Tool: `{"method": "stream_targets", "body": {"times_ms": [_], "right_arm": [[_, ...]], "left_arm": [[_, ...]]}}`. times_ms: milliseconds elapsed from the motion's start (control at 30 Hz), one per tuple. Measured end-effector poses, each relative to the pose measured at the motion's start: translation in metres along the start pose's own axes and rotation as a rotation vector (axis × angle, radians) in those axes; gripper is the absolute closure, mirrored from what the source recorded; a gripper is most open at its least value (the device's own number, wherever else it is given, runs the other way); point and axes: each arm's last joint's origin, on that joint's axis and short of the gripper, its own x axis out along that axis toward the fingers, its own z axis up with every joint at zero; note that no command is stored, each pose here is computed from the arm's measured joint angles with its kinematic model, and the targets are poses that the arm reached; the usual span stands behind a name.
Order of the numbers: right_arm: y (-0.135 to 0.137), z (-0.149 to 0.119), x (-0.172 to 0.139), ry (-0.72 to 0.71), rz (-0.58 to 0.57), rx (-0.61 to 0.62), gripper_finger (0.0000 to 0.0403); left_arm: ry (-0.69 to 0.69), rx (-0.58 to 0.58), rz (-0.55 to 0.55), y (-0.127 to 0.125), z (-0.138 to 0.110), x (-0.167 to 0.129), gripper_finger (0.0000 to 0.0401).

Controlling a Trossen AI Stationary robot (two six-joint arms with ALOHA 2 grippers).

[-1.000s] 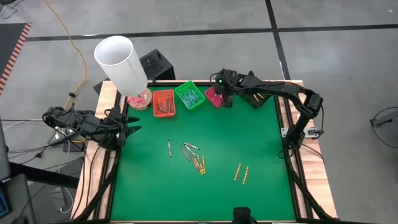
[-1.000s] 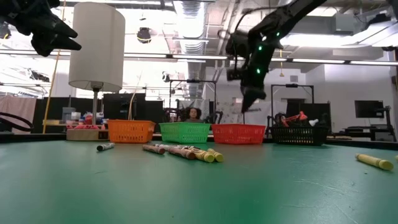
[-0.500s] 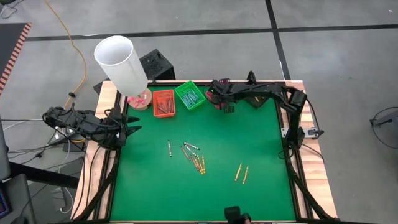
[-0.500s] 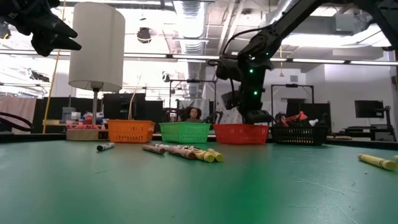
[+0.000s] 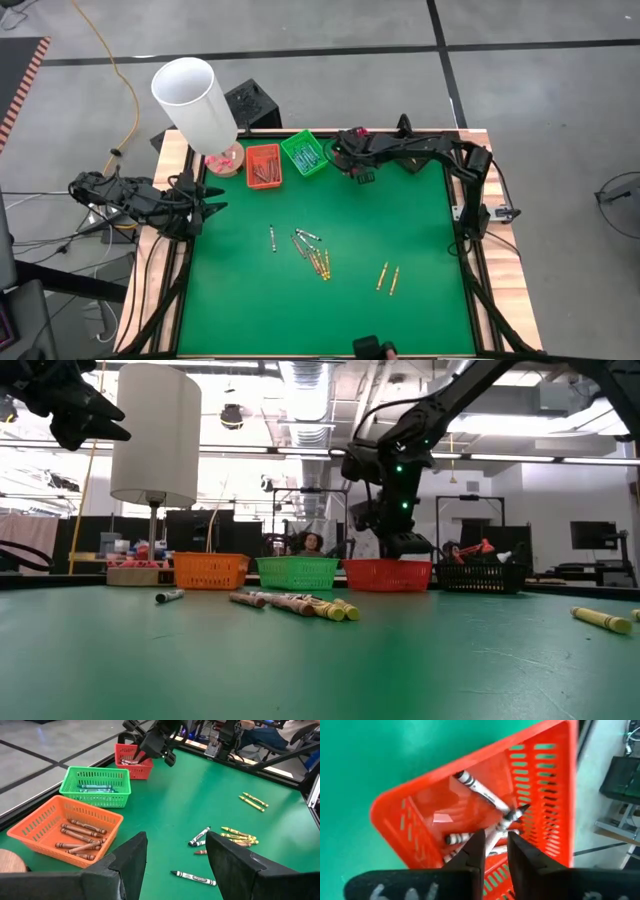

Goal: Sort crayons
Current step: Put the yellow/green crayon into the black bin

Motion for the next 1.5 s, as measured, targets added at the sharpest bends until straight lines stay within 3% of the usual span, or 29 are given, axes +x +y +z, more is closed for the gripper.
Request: {"method": "stream_targets", "body": {"times_ms": [233,400,533,667,767,900,1000,1233,1367,1500], "right_arm": [[-0.018,0.013,-0.024,-0.022,-0.003,0.092,0.0313],[-0.036,0.017,-0.058,-0.036,0.14,0.239,0.0313],[-0.044,0.014,-0.091,0.027,0.267,0.506,0.0313],[-0.035,0.007,-0.115,0.235,0.349,0.822,0.0313],[-0.013,0.004,-0.13,0.403,0.361,0.875,0.0313],[0.027,0.009,-0.157,0.382,0.383,0.846,0.0313],[0.058,0.001,-0.184,0.363,0.374,0.89,0.0313],[0.146,-0.035,-0.23,0.274,0.336,1.195,0.0313],[0.193,-0.051,-0.238,0.235,0.384,1.381,0.0313],[0.233,-0.056,-0.239,0.217,0.463,1.484,0.0313]], "left_arm": [[0.0,0.0,0.0,0.0,0.0,0.0,0.0209],[0.0,0.0,0.0,0.0,0.0,0.0,0.0209],[0.001,0.0,-0.001,0.0,0.0,0.0,0.0209],[0.001,0.0,-0.002,0.0,0.0,0.0,0.0209],[0.003,0.0,-0.006,0.0,0.0,0.0,0.0209],[0.006,0.0,-0.01,0.0,0.0,0.0,0.0209],[0.006,0.001,-0.011,0.0,0.0,0.0,0.0209],[0.006,0.001,-0.011,0.0,0.0,0.0,0.0209],[0.006,0.001,-0.01,0.0,0.0,0.0,0.0209],[0.005,0.0,-0.009,0.0,0.0,0.0,0.0209]]}}
